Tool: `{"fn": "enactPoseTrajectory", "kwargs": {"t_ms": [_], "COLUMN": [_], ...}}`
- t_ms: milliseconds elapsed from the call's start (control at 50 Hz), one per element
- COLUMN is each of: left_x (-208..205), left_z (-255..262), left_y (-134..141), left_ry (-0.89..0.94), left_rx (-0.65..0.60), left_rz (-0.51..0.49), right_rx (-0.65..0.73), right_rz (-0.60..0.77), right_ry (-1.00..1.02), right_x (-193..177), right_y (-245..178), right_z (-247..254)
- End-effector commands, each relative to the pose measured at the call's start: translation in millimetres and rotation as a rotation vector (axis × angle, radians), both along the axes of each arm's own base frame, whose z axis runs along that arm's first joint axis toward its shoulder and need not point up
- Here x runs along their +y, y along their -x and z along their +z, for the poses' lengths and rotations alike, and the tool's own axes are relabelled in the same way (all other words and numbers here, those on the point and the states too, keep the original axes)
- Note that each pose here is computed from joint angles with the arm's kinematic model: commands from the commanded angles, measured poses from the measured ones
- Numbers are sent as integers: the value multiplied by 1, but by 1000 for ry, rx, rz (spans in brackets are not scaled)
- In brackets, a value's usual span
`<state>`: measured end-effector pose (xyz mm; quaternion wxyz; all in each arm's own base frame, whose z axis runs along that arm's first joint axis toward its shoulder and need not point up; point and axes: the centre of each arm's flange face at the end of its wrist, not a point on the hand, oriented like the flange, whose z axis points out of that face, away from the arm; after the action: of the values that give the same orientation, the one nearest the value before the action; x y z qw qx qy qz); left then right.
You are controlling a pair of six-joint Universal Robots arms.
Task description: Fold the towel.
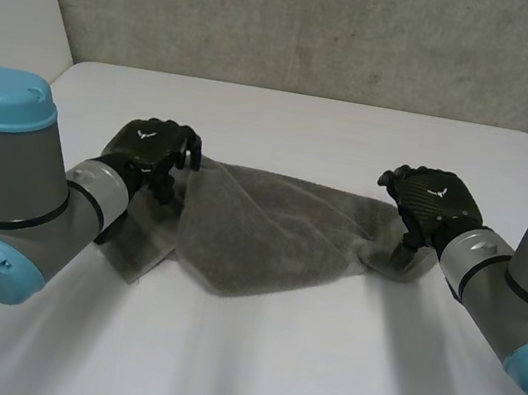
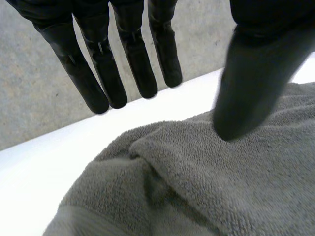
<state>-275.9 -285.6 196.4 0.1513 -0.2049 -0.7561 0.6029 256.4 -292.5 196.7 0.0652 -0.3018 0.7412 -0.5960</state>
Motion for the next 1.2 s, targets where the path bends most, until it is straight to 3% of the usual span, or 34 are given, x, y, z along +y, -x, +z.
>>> {"fn": "enactPoseTrajectory", "kwargs": {"t_ms": [20,260,540,780,1200], "left_x": [10,33,18,13,-2], "left_z": [-9,-38,-50,-65,-70], "left_y": [-5,-23,-30,-28,-23], "left_ry": [-79,-163,-95,-73,-45], "left_rx": [-45,-167,-218,-318,-321], "left_rz": [9,17,94,58,62], "right_rx": [4,53,69,69,68], "right_rz": [-10,-38,-24,-24,-15], "right_ry": [-3,-50,-72,-72,-79], "right_x": [-4,-17,-13,-13,-12], "right_y": [1,11,9,9,9], "right_z": [-1,-15,-25,-26,-28]}}
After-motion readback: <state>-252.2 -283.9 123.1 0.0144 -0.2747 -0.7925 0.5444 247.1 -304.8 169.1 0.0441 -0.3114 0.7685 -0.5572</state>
